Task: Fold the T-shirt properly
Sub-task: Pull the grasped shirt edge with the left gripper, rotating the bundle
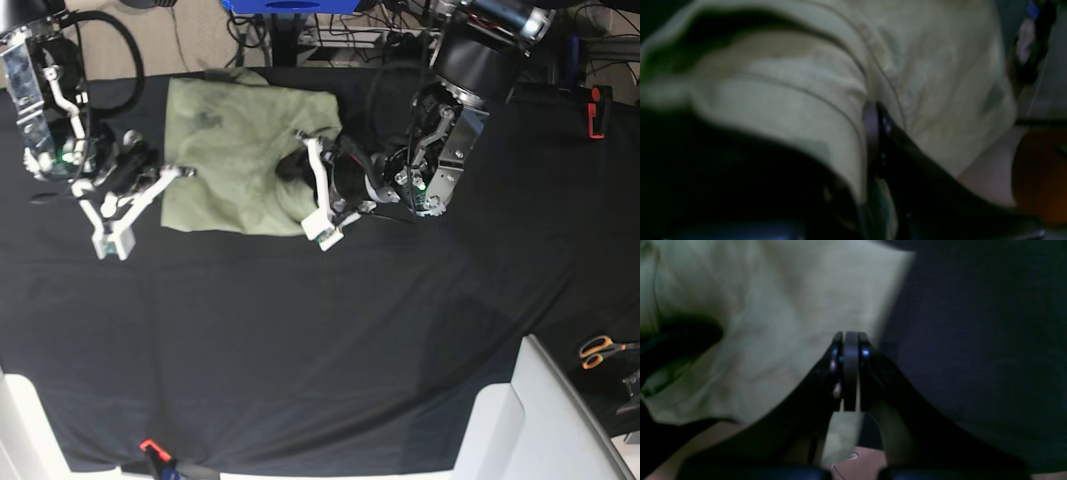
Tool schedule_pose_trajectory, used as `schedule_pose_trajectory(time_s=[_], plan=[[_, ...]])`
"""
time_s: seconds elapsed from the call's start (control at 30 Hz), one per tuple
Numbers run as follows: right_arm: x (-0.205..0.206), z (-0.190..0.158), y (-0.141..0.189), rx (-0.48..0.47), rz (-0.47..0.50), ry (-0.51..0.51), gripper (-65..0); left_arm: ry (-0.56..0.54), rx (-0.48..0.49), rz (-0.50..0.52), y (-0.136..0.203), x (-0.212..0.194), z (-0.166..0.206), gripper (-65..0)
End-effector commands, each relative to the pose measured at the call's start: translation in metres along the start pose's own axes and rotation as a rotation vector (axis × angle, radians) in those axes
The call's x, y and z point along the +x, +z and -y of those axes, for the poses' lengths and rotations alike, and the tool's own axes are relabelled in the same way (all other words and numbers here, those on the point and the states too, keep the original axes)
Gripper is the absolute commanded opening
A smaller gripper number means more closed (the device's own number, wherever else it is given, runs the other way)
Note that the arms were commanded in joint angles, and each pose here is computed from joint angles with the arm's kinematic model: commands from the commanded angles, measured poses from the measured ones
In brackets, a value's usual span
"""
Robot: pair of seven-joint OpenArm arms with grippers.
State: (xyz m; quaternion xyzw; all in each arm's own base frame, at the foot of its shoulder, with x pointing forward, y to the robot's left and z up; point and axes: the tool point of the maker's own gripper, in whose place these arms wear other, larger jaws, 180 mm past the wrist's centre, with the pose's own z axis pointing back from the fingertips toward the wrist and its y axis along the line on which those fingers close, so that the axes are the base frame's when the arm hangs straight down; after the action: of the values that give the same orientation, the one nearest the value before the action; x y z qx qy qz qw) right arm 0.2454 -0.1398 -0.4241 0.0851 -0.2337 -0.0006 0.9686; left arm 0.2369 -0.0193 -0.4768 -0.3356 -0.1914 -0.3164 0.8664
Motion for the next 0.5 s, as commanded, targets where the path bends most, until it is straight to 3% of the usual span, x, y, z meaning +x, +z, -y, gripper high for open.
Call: schedule_pose_trajectory(time_s=[0.0,0.2,0.47], plan=[[0.012,0.001,0.004,0.000,0.036,0.007,-65.0,-0.038,0.003,0.000,0.004,0.010,-0.005,-65.0],[0.013,0.002,0.005,-0.002,0.038,0.005,-65.0,-0.216,0.042,-0.164,0.007,0.001,-0.025,-65.0],[0.013,0.002,0.005,-0.003,0.039,0.004,-65.0,-0.544,0.193,-0.415,0.007,-0.001,-0.061,-65.0]])
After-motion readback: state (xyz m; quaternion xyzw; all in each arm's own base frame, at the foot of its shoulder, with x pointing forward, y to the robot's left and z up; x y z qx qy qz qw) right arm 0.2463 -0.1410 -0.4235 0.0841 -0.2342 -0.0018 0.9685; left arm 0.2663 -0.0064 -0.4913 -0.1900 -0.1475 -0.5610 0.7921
